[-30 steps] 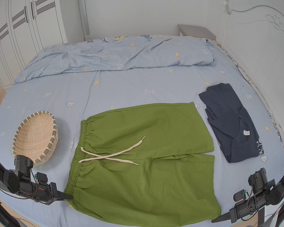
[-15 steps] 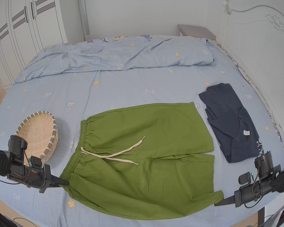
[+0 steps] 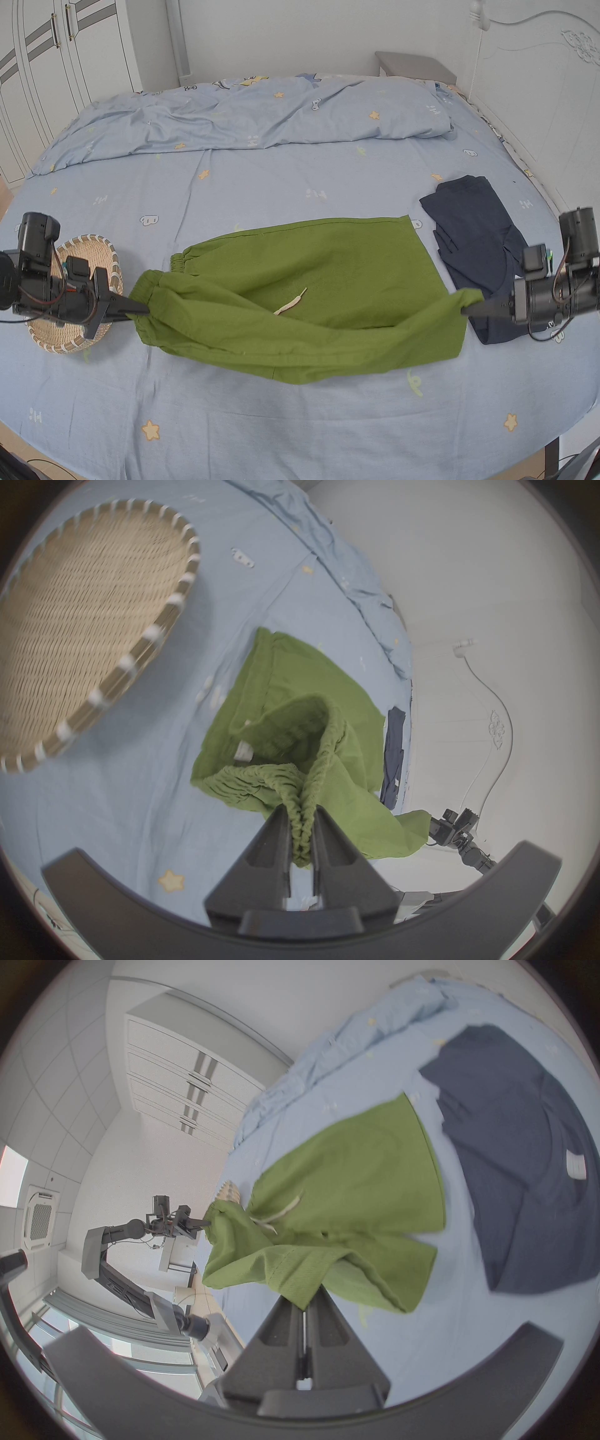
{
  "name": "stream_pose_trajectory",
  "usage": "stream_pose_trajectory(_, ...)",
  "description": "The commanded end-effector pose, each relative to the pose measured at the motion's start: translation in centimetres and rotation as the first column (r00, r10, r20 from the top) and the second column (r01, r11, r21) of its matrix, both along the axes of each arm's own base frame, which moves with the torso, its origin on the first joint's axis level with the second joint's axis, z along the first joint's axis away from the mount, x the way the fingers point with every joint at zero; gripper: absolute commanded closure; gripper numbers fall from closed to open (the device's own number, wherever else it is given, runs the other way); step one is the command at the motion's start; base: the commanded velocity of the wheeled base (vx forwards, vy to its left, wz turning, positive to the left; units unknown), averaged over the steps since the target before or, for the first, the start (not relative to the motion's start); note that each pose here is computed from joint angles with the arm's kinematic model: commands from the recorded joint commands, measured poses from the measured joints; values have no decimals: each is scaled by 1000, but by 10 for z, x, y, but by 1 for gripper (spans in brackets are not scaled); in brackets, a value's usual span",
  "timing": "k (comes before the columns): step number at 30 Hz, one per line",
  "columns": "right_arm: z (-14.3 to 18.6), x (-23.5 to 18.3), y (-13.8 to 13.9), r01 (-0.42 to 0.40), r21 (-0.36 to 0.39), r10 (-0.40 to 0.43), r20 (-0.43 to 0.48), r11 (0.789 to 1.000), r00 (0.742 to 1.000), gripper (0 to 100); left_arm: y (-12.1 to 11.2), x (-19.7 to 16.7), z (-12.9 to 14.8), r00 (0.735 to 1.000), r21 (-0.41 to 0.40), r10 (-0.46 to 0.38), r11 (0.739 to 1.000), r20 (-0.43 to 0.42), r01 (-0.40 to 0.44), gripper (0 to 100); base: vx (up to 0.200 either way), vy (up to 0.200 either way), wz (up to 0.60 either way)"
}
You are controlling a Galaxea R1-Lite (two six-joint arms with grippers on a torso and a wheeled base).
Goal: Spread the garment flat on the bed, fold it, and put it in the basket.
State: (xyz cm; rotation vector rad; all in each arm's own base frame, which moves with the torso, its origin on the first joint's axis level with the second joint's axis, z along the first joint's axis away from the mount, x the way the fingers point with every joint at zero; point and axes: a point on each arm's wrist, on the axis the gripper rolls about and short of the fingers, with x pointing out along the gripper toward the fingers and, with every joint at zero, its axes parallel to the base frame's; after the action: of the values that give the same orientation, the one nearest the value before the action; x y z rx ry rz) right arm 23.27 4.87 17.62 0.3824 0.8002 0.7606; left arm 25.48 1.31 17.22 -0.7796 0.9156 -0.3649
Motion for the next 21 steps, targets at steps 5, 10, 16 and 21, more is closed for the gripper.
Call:
stream_pose_trajectory(5, 53, 70, 8, 13, 31, -17, 133, 999, 991, 100, -10, 75, 32, 999, -10, -33, 999, 16, 33, 100, 0, 0, 0)
stream_pose_trajectory(10, 64, 99, 8, 22, 37, -28, 181, 999, 983, 100, -8, 100, 52, 998, -18, -34, 999, -45, 33, 100, 0, 0, 0)
stream_pose_trajectory(16, 60, 125, 4, 41, 35, -46, 181, 999, 982, 100, -5, 121, 32, 992, -14, -29, 1000, -121, 28, 100, 0, 0, 0)
stream_pose_trajectory(21, 67, 139, -5, 68, 38, -75, 206, 997, 976, 100, -3, 129, 22, 990, -12, -27, 1000, -139, 26, 100, 0, 0, 0)
